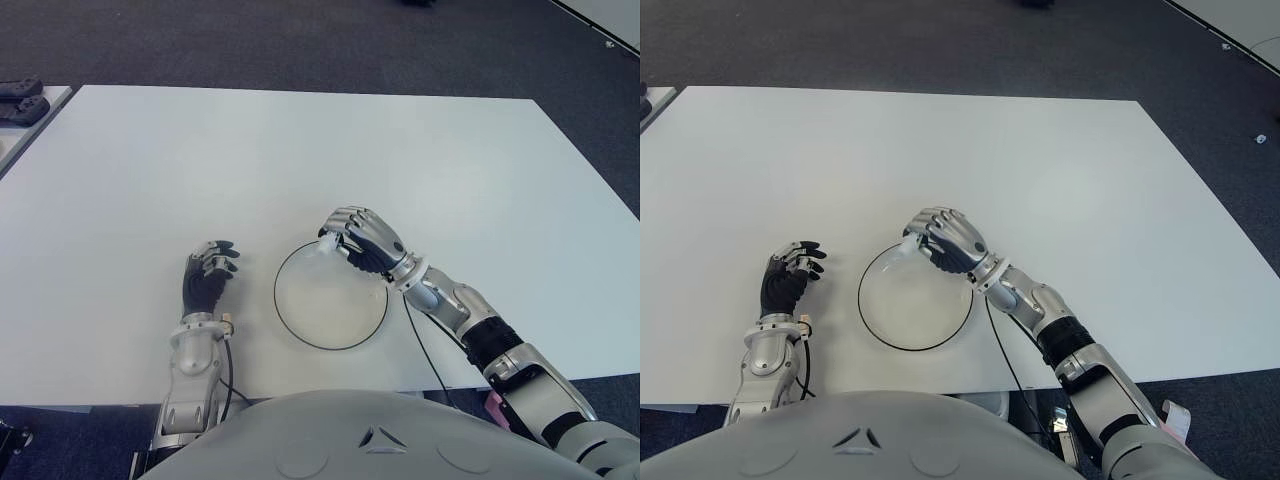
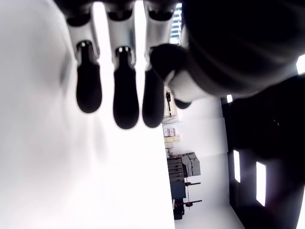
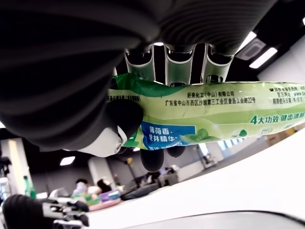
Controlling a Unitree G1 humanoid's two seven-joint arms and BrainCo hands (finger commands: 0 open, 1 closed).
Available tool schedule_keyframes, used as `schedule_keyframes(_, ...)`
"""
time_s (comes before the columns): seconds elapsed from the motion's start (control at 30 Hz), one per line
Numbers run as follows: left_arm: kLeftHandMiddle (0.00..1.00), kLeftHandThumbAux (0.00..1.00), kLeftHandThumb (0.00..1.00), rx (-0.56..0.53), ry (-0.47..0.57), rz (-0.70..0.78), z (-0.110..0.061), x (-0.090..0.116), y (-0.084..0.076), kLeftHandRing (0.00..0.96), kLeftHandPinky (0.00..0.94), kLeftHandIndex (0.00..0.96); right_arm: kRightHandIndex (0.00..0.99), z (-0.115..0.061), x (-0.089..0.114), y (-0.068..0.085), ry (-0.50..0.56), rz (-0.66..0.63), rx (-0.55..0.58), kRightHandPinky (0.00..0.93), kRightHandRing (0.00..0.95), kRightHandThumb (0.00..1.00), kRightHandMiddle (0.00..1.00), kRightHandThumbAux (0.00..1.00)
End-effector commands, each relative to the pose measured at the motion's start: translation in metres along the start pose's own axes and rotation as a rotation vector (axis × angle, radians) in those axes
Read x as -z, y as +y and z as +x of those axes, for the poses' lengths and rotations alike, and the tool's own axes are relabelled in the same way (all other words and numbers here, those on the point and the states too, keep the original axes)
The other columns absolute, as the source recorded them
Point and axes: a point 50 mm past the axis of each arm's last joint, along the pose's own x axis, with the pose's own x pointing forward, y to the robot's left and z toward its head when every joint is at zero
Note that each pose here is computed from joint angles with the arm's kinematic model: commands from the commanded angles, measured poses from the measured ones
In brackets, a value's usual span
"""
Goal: Put the toothpaste on the table into the plate.
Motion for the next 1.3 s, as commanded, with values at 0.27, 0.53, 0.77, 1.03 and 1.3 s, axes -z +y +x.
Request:
schedule_keyframes(0.27,0.483,0.683,0.833,0.001,0.010,-0.006,-0.001,0.002,-0.002,0.594,0.582,0.404,0.414,-0.016,-0.024,0.015,-0.187,-0.067,-0.277,0.882,0.879,0.848,0.557,0.675)
schedule_keyframes(0.53,0.486,0.684,0.831,0.001,0.012,-0.012,0.000,0.002,-0.002,0.591,0.578,0.399,0.426,-0.021,-0.025,0.021,-0.237,-0.078,-0.406,0.890,0.893,0.848,0.553,0.672)
schedule_keyframes(0.77,0.487,0.684,0.831,0.003,0.012,-0.011,-0.001,0.002,-0.002,0.592,0.578,0.398,0.433,-0.026,-0.024,0.027,-0.234,-0.109,-0.491,0.900,0.906,0.782,0.731,0.693)
schedule_keyframes(1.03,0.487,0.684,0.831,0.001,0.013,-0.011,0.000,0.002,-0.002,0.593,0.581,0.396,0.439,-0.029,-0.023,0.032,-0.227,-0.142,-0.567,0.885,0.900,0.713,0.899,0.715)
schedule_keyframes(1.3,0.486,0.684,0.831,0.000,0.009,-0.010,0.001,0.002,-0.002,0.593,0.581,0.397,0.428,-0.030,-0.022,0.034,-0.214,-0.093,-0.601,0.620,0.608,0.695,0.619,0.718)
